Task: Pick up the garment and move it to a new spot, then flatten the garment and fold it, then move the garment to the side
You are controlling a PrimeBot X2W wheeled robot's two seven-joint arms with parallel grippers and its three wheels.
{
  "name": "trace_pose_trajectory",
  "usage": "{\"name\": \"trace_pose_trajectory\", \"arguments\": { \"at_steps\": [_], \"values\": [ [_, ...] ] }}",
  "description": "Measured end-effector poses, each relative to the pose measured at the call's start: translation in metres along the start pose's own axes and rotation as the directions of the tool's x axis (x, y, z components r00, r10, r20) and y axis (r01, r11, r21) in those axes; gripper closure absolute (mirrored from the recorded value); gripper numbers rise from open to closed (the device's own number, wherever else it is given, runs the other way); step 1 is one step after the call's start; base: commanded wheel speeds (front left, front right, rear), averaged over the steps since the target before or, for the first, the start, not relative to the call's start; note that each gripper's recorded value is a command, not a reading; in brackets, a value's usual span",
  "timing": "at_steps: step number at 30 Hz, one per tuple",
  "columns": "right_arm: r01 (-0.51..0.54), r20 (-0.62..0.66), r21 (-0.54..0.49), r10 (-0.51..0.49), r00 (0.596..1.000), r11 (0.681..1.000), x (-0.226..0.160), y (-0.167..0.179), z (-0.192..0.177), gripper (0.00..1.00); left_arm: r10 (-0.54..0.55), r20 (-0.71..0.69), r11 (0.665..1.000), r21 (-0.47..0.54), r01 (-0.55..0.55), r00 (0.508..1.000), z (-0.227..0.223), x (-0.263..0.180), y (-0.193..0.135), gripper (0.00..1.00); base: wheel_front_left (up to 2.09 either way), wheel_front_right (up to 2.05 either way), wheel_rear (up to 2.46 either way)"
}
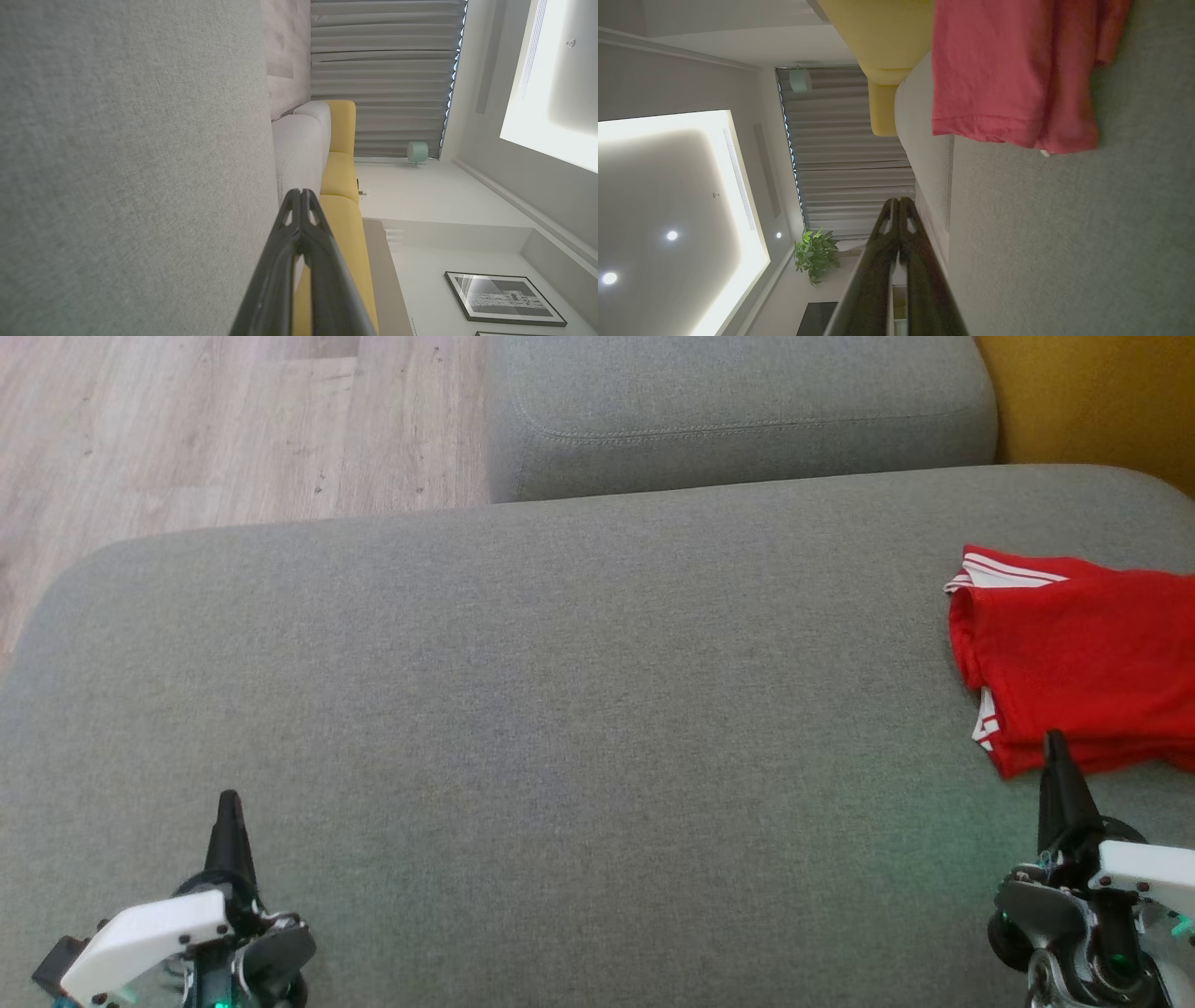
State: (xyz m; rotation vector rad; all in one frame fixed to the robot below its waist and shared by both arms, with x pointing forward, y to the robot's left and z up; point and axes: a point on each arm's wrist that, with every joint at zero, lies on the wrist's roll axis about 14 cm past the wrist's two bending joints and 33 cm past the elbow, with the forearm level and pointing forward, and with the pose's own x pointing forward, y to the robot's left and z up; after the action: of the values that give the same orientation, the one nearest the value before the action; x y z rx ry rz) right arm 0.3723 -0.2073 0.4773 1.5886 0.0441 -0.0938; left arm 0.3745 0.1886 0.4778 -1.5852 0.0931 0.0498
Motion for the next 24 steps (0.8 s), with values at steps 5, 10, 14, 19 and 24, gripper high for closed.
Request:
{"name": "trace_pose_trajectory", "arguments": {
  "at_steps": [5,10,14,19,24],
  "values": [
    [0.0,0.001,0.001,0.0,1.0,1.0,0.0,0.0,0.0003,1.0,0.0,0.0,1.0,0.0,0.0,1.0,0.0,0.0,0.0,1.0,0.0,0.0,0.0],
    [0.0,0.002,0.001,0.0,1.0,1.0,0.0,0.0,0.0005,1.0,0.0,0.0,1.0,-0.001,0.0,1.0,-0.0001,0.0,0.0,1.0,0.0,0.0,0.0],
    [0.0,0.002,0.001,0.0,1.0,1.0,-0.0001,0.0,0.0006,1.0,0.0,0.001,1.0,-0.001,0.0,1.0,0.0,0.0,0.0,1.0,0.0,0.0,0.0],
    [0.0,0.002,-0.003,0.0,1.0,1.0,-0.0001,-0.0001,0.0005,1.0,0.0,0.001,1.0,-0.001,0.0,1.0,0.0,0.0,0.0,1.0,0.0,0.0,0.0],
    [0.0,-0.002,-0.003,0.0,1.0,1.0,-0.0001,-0.0001,0.0001,1.0,0.0,0.001,1.0,-0.002,0.0,1.0,0.0001,0.0,0.0,1.0,0.0,0.0,0.0]
  ]
}}
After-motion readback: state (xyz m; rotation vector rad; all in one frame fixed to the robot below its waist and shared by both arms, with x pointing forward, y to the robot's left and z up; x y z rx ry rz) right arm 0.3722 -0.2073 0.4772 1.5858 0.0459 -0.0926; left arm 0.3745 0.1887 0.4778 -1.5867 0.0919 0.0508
